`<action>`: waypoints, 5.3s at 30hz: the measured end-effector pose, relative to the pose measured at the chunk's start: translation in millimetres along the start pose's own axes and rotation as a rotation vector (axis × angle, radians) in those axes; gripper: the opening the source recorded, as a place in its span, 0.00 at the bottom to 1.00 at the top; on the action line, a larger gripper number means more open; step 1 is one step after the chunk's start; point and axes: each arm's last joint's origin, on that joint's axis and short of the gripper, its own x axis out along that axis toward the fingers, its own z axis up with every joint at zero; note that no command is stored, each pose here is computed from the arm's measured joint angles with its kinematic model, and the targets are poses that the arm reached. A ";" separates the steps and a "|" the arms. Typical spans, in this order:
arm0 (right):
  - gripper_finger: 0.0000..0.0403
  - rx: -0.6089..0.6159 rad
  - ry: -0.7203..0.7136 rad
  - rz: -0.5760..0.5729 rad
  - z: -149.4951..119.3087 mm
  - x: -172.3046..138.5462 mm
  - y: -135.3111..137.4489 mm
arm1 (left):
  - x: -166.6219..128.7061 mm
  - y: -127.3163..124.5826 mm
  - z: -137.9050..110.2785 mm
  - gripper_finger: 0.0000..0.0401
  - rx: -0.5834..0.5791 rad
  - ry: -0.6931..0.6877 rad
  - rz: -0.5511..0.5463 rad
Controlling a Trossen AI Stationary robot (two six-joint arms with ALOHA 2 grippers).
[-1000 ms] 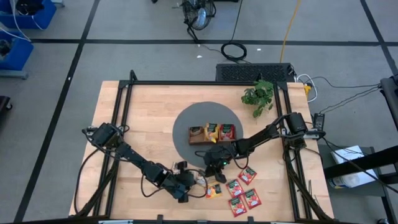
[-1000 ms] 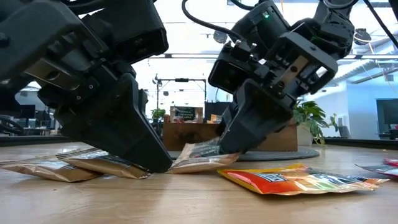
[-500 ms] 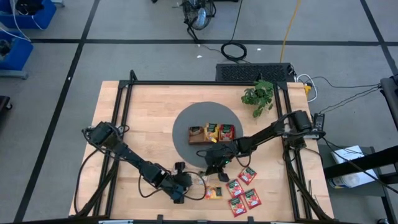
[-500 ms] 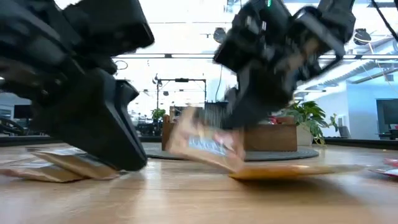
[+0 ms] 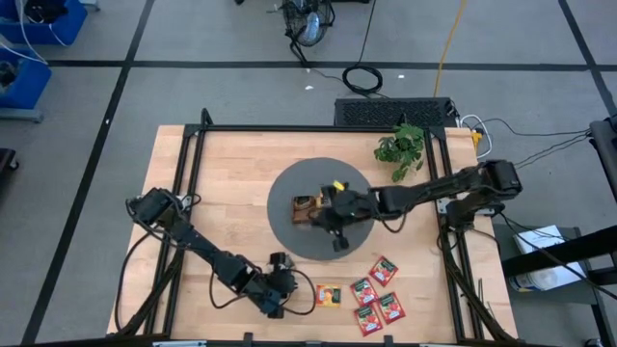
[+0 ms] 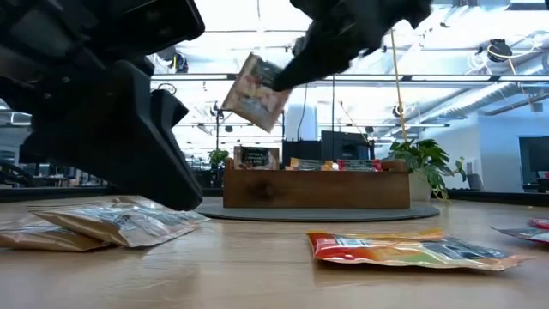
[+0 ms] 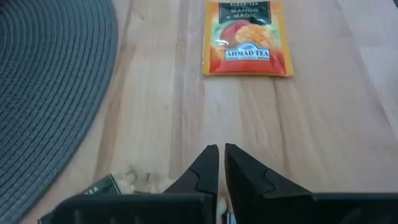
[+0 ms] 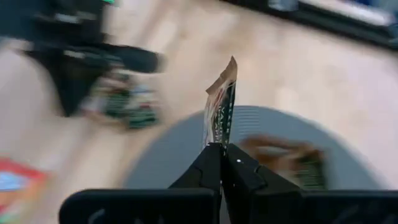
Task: Pick & Place Tea
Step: Put the gold tea bag into the left compartment of the wooden organizer
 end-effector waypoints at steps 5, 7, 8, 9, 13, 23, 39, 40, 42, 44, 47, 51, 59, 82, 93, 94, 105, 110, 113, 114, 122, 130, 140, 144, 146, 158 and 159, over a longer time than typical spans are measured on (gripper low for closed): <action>0.00 -0.040 0.144 -0.022 -8.4 20.0 -26.2 | -0.8 -0.2 -2.5 0.09 0.001 0.022 0.007; 0.00 -0.034 0.197 -0.027 -13.0 27.6 -34.5 | -1.2 -0.5 -2.8 0.09 0.004 0.025 0.008; 0.00 -0.028 0.215 -0.029 -15.7 32.2 -38.3 | -1.3 -0.7 -2.9 0.09 0.004 0.025 0.007; 0.00 -0.028 0.225 -0.032 -18.0 36.0 -41.2 | -1.4 -0.7 -2.8 0.09 0.004 0.025 0.006; 0.00 -0.088 0.255 -0.064 -22.2 46.3 -46.4 | -1.7 -1.1 -3.1 0.09 0.006 0.027 0.006; 0.00 -0.074 0.252 -0.033 -22.0 47.7 -46.7 | -2.2 -1.1 -4.5 0.09 0.013 0.040 0.012; 0.03 -0.053 0.259 -0.104 -31.0 58.7 -59.9 | -2.4 -0.7 -4.4 0.09 -0.004 0.038 0.022; 0.04 -0.063 0.249 -0.111 -29.8 58.8 -60.2 | -2.4 -0.7 -4.4 0.09 -0.005 0.038 0.022; 0.04 -0.078 0.251 -0.106 -29.6 58.3 -60.1 | -2.4 -0.6 -4.6 0.09 -0.004 0.039 0.023; 0.03 -0.077 0.293 -0.091 -31.2 57.2 -59.6 | -2.4 -0.6 -4.6 0.09 -0.003 0.040 0.023; 0.01 -0.073 0.331 -0.076 -25.3 53.9 -60.9 | -2.4 -0.6 -4.6 0.09 -0.003 0.040 0.023; 0.00 -0.101 0.347 -0.063 -13.8 49.5 -63.5 | -1.9 0.4 -3.7 0.09 -0.006 0.036 0.024; 0.00 -0.100 0.345 0.026 4.3 41.2 -65.7 | -1.5 1.6 -3.1 0.09 -0.007 0.030 0.038; 0.00 -0.117 0.588 0.008 0.8 71.1 -68.1 | -2.4 1.5 -6.4 0.09 0.002 0.055 0.052; 0.00 -0.131 0.636 0.000 19.3 61.1 -46.8 | -5.5 0.9 -5.7 0.09 0.111 -0.011 0.175; 0.00 -0.139 0.650 0.011 19.4 60.3 -41.3 | -8.9 -0.7 -4.5 0.09 0.128 -0.034 0.203; 0.00 -0.189 0.613 0.089 36.0 57.1 40.8 | -65.7 -12.5 26.4 0.09 0.058 -0.296 0.316; 0.00 -0.245 0.571 0.105 43.2 51.3 68.2 | -58.6 -4.0 31.2 0.11 0.088 -0.281 0.326; 0.00 -0.233 0.593 0.101 43.2 46.0 73.5 | -55.9 -4.4 32.2 0.20 0.099 -0.266 0.268; 0.00 -0.220 0.601 0.098 42.6 45.6 73.7 | -56.1 -4.9 33.5 0.24 0.089 -0.276 0.258; 0.00 -0.278 0.509 0.038 45.8 50.5 86.2 | -51.0 6.4 38.9 0.65 0.069 -0.272 0.290; 0.00 -0.329 0.440 0.010 52.4 46.3 112.6 | -46.4 17.3 28.2 0.87 -0.007 -0.154 0.301; 0.00 -0.310 0.431 -0.011 53.2 45.1 117.4 | -46.6 14.6 34.2 0.66 0.013 -0.201 0.279; 0.00 -0.302 0.392 -0.014 55.1 47.6 118.1 | -46.5 14.3 34.1 0.45 0.015 -0.196 0.266; 0.00 -0.307 0.381 -0.013 55.9 48.2 118.3 | -46.4 13.9 34.0 0.34 0.017 -0.190 0.253; 0.00 -0.315 0.350 -0.007 58.7 49.3 118.7 | -48.0 9.6 31.9 0.06 0.066 -0.178 0.232; 0.00 -0.316 0.350 -0.003 58.7 49.3 118.8 | -48.0 9.5 31.8 0.05 0.066 -0.178 0.231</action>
